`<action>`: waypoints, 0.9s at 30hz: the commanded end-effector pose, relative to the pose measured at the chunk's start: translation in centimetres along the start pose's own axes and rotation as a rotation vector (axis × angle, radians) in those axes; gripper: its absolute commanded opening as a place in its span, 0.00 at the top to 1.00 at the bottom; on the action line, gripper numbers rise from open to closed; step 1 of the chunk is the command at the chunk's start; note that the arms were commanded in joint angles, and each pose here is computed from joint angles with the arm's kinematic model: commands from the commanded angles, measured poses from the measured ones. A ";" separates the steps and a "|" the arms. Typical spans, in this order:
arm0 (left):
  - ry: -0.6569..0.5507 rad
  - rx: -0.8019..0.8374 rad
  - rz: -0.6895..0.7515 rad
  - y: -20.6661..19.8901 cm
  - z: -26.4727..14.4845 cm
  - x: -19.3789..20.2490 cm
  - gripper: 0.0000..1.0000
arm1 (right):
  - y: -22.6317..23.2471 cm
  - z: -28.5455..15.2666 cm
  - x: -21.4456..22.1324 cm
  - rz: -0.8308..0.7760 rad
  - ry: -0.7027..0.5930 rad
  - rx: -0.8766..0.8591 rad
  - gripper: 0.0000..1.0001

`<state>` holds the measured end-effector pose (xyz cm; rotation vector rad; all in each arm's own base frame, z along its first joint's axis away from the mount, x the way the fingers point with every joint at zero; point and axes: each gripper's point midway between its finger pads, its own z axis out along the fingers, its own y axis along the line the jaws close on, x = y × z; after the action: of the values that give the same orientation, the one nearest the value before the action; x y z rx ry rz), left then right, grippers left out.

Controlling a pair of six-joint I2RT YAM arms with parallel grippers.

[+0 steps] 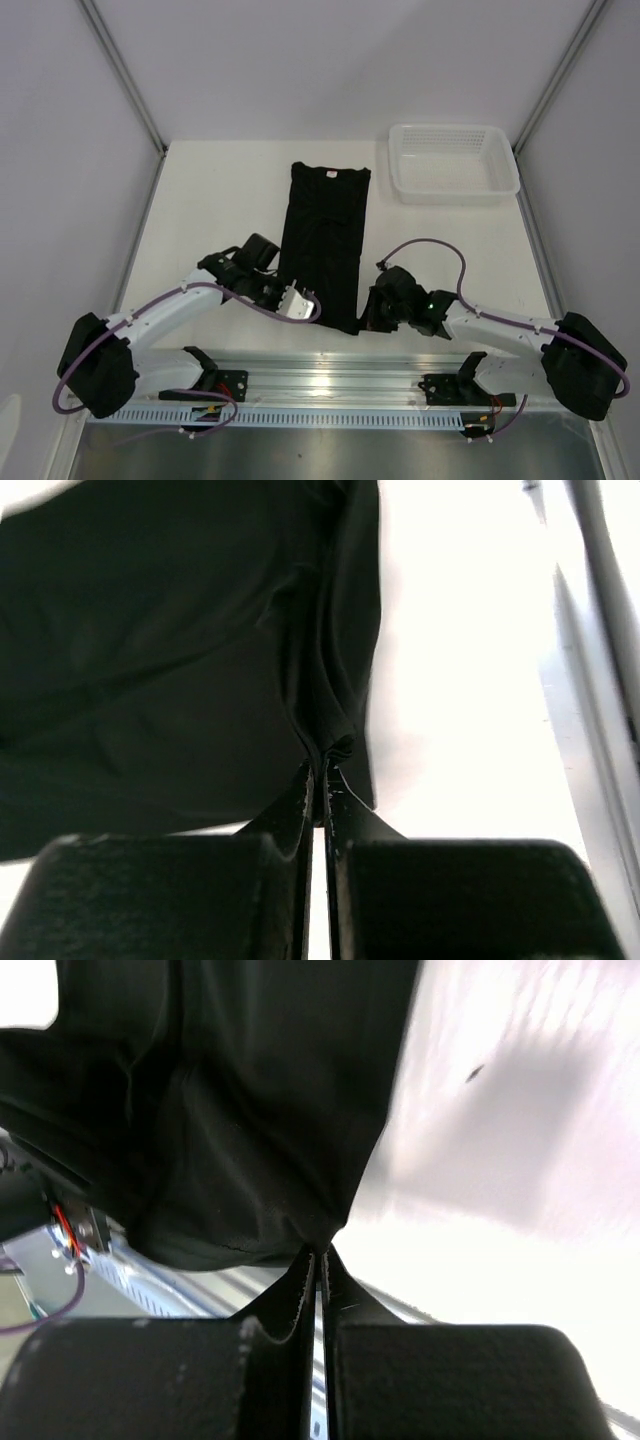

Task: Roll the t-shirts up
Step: Roll the tshirt

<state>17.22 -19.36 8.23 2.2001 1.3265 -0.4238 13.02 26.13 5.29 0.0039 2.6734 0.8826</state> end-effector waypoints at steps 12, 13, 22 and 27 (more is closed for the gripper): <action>-0.035 -0.015 -0.173 2.7 0.3 1.9 0.99 | 1.6 0.4 -2.9 -0.002 0.132 -0.055 1.00; -0.033 -0.019 -0.182 2.9 0.3 2.1 0.99 | 1.7 0.4 -3.9 0.000 0.119 -0.058 1.00; -0.020 -0.022 -0.223 4.3 0.7 4.0 0.99 | -0.1 2.0 -4.9 0.046 0.187 -0.033 1.00; -0.020 -0.021 -0.252 4.3 0.8 4.7 0.99 | -0.1 2.3 -6.0 0.050 0.188 -0.035 0.91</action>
<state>22.09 -17.26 5.20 2.0563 1.6406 -0.4956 18.31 25.89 4.07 0.0290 2.8698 0.9422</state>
